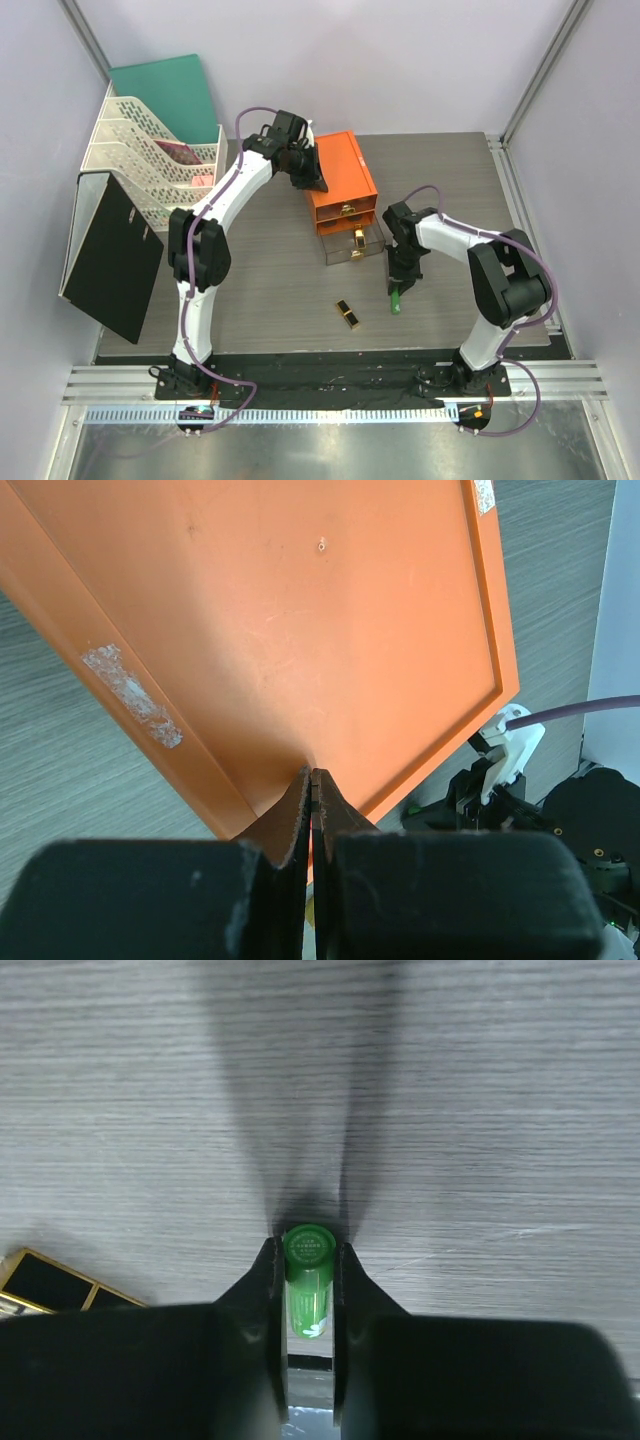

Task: Organize the makeup

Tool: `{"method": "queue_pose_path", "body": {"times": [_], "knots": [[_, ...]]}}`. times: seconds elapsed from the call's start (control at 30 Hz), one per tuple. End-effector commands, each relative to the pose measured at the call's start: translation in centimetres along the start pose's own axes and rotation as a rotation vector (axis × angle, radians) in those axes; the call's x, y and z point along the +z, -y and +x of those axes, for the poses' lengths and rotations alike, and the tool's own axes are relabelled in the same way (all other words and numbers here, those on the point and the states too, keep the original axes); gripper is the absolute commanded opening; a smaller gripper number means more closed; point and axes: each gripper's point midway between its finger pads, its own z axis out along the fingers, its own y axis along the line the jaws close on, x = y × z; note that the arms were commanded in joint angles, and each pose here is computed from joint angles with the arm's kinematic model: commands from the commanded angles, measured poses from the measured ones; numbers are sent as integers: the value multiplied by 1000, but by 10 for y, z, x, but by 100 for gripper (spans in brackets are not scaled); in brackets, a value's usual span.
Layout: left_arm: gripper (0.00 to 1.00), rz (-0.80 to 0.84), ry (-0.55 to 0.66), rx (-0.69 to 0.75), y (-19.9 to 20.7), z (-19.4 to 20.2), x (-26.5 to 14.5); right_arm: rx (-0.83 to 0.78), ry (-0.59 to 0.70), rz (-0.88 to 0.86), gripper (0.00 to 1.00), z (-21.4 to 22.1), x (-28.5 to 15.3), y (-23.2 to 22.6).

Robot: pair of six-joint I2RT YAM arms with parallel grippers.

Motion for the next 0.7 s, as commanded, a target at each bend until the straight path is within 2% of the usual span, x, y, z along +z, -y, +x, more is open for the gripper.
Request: {"method": "queue_pose_path", "body": {"times": [0.0,0.13,0.53,0.67], "knots": [[0,-220,-231,-37,-67,63,21,12,27,9,1,-1,-4,2],[0,-216,-229,-38,-67,62,23,3,126,-4,1,-19,-28,-3],[0,-227,-220,-34,-69,59,23,-2,511,-202,1,-113,-129,-56],[0,-222,-220,-42,-68,59,25,22,538,-238,1,-140,-132,-70]]}}
